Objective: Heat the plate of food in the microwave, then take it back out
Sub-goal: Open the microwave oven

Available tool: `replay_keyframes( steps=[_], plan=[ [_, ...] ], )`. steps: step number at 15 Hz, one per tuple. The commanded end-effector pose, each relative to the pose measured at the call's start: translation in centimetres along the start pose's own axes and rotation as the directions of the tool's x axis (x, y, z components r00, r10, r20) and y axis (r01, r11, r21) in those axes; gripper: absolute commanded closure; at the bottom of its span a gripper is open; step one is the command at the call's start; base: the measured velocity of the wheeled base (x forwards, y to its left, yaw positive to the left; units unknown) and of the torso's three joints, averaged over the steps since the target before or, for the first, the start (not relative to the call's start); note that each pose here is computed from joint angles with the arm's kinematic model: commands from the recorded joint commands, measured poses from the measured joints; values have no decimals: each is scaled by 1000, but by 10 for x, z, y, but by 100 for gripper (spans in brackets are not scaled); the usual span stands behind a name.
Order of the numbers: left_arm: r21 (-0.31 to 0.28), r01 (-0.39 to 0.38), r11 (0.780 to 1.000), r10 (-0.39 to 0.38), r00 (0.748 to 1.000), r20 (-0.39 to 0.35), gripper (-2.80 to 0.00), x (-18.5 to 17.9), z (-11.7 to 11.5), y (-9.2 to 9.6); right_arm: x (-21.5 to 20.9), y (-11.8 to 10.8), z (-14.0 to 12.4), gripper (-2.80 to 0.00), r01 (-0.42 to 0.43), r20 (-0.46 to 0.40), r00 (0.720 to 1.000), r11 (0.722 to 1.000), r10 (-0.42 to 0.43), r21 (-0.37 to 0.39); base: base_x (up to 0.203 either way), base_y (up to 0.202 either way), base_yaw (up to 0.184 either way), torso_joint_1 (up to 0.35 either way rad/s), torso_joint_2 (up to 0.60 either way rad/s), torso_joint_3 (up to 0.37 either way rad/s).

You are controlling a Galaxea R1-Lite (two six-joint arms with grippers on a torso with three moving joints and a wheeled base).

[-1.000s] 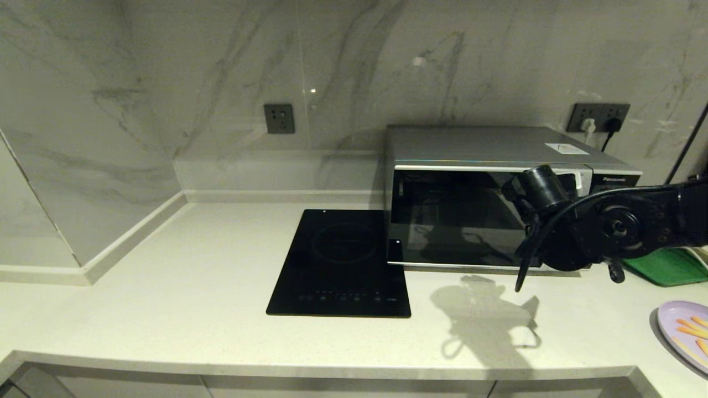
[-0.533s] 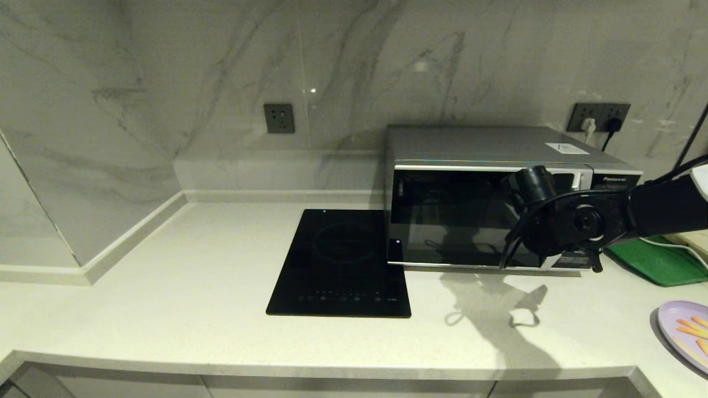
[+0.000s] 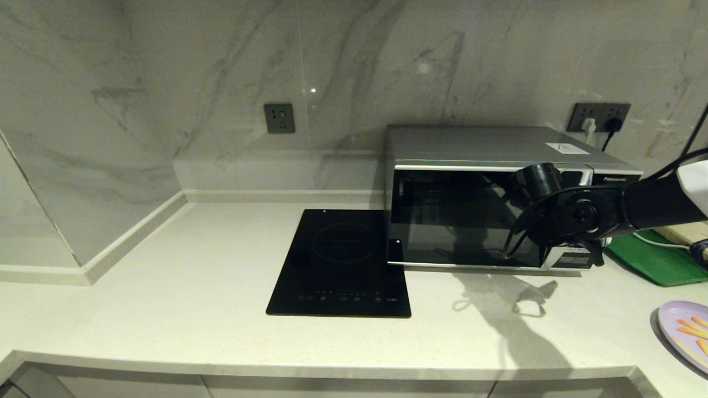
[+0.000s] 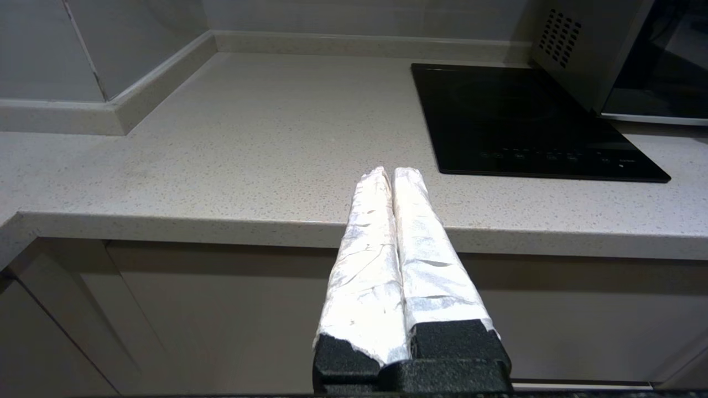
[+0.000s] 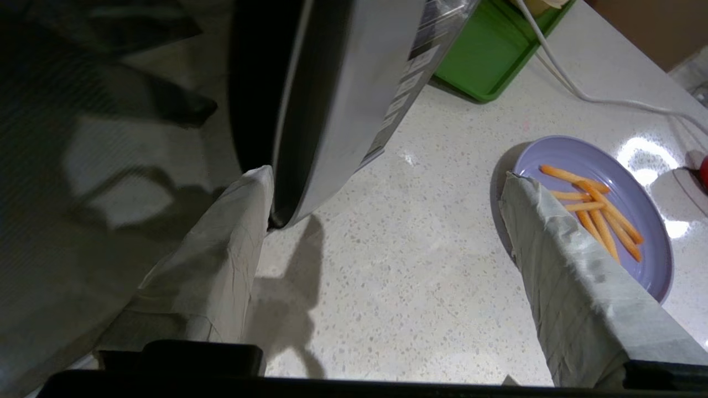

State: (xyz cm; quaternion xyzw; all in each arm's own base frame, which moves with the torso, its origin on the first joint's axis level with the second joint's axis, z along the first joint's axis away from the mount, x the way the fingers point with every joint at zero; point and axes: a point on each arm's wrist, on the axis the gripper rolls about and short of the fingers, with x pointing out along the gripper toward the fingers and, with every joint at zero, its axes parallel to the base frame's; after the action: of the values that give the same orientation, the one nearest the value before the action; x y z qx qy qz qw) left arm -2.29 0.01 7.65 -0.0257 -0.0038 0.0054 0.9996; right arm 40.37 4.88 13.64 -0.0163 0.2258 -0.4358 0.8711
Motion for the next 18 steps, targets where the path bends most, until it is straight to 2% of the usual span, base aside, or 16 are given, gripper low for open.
replay_keyframes(
  steps=[1, 11, 18],
  plan=[
    [-1, -1, 1000, 1, 1000, 2, 0, 0, 0, 0, 4, 0, 4, -280, 10, 10, 1000, 999, -10, 43, 0, 0, 0, 0, 0, 0],
    [-1, -1, 1000, 1, 1000, 2, 0, 0, 0, 0, 24, -17, 5, -280, 74, -13, 997, 991, -73, 113, 0, 0, 0, 0, 0, 0],
    [-1, -1, 1000, 1, 1000, 1, 0, 0, 0, 0, 15, -32, 1, -280, 82, -22, 997, 983, -80, 164, 0, 0, 0, 0, 0, 0]
  ],
)
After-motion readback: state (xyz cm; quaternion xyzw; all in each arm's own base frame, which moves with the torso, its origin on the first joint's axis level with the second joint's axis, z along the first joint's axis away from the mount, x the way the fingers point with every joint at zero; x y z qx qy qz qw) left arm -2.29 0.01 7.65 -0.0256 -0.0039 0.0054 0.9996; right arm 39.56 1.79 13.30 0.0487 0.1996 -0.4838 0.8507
